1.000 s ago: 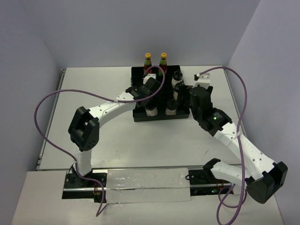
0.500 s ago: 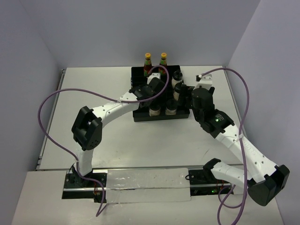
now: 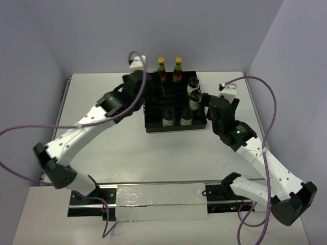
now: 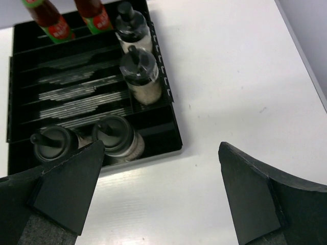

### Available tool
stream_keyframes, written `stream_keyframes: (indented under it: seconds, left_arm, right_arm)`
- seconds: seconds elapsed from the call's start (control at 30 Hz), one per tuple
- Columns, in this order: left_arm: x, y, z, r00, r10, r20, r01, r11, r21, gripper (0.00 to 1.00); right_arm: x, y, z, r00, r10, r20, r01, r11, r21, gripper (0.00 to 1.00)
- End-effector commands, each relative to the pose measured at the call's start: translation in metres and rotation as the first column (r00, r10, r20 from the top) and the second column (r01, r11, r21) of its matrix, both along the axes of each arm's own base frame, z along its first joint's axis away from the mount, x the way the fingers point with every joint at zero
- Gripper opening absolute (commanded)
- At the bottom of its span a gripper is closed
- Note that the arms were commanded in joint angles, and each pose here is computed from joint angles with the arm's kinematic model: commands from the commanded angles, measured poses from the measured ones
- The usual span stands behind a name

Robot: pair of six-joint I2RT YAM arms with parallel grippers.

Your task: Organize the condiment bottles

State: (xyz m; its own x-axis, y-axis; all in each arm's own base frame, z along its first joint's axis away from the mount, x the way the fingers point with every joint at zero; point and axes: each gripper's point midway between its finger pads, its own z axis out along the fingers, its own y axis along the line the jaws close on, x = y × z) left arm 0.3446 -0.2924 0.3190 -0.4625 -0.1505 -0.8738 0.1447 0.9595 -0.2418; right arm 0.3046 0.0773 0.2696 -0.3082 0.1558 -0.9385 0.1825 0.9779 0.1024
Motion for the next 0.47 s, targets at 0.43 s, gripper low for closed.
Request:
stream_keyframes:
  seconds: [0.43]
  left_arm:
    - [-0.017, 0.188, 0.018, 0.936, 0.347, 0.054, -0.344, 0.937, -0.062, 0.99]
  right_arm:
    - [-0.003, -0.018, -0.040, 0.988, -0.091, -0.123, 0.098, 0.994, 0.056, 1.00]
